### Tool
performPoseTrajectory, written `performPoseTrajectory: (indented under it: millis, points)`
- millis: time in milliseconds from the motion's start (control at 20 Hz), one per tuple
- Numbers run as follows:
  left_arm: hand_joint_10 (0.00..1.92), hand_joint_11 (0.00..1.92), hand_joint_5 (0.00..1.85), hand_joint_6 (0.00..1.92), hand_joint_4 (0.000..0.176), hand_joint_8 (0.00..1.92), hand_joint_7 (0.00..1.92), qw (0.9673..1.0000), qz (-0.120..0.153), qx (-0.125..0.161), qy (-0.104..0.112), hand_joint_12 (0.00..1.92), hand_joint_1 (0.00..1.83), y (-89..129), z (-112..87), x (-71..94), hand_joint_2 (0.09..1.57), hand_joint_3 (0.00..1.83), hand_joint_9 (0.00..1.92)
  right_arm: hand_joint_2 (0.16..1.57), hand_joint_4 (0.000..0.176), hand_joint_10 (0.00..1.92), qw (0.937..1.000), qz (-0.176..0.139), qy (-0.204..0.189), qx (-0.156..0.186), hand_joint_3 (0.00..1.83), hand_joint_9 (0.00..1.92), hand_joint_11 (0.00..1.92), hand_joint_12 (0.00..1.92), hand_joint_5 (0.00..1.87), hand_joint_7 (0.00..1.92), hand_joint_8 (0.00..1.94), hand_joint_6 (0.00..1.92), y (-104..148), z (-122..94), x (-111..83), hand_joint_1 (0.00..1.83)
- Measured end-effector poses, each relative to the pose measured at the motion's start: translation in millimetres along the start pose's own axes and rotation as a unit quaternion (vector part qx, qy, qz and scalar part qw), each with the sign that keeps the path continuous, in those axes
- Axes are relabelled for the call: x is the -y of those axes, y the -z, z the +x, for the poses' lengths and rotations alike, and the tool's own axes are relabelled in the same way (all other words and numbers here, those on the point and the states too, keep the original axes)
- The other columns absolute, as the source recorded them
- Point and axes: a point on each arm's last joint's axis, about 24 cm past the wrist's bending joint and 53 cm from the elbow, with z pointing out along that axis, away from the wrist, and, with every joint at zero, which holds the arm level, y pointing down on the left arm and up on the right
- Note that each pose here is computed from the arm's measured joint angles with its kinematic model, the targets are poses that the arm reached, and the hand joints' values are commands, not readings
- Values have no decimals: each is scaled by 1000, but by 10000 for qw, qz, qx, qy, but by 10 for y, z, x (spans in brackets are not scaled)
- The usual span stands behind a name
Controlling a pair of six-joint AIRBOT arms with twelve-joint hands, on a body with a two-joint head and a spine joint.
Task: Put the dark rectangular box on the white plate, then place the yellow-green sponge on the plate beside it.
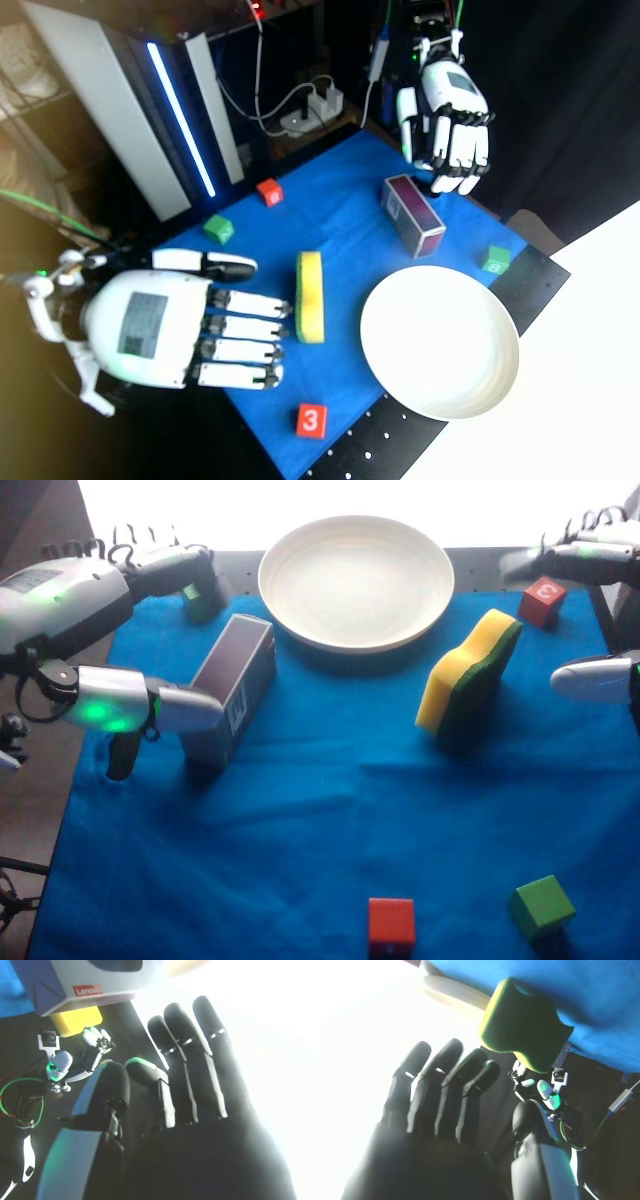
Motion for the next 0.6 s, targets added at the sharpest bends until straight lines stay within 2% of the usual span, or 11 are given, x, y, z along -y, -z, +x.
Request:
performPoseTrajectory:
  millis: [100,200,250,300,350,400,450,500,600]
  points:
    - [0,0,85,7,164,0,0,10000,21,7,31,0,676,-12,16,16,891,6,0,984,174,1,10000,9,2,2,5,12,0,113,227,41,0,0,0,-2,6,531]
    - [0,0,75,2,158,0,0,10000,44,-3,51,0,673,-25,40,34,881,0,0,996,172,2,10000,12,-9,-8,3,5,0,74,223,35,3,3,-6,12,9,542]
    - [0,0,61,0,168,0,0,10000,59,9,63,0,695,-34,49,45,880,0,0,1004,164,1,10000,6,-11,-12,6,3,0,70,224,39,4,3,-8,18,7,533]
    - [0,0,54,0,174,0,0,10000,54,50,42,0,693,-58,66,56,879,0,0,1008,164,2,10000,9,-11,-13,6,5,4,73,231,42,4,5,-8,19,9,541]
    - [0,0,43,0,174,0,0,10000,54,57,7,0,703,-70,80,64,877,0,0,1015,172,0,10000,8,-14,-12,7,1,0,67,229,38,2,3,-8,18,8,537]
    - [0,0,31,0,176,0,0,9999,25,108,-79,0,711,-96,89,88,879,0,0,1020,172,0,10000,6,-13,-12,8,0,0,63,229,36,1,2,-8,18,7,538]
    - [0,0,30,0,176,0,0,9998,2,147,-125,0,748,-110,94,101,883,1,0,1018,170,0,10000,11,-14,-13,6,1,0,61,228,36,0,2,-8,18,10,508]
    - [0,0,34,2,176,0,0,9996,-15,199,-178,0,709,-133,111,113,877,0,0,1022,157,6,10000,10,-13,-11,6,17,19,71,230,40,2,2,-8,18,9,510]
    - [0,0,50,8,176,6,15,9997,-92,204,-124,0,691,-165,166,97,866,0,0,1020,167,6,10000,6,-15,-10,4,21,2,71,238,47,3,4,-8,17,7,486]
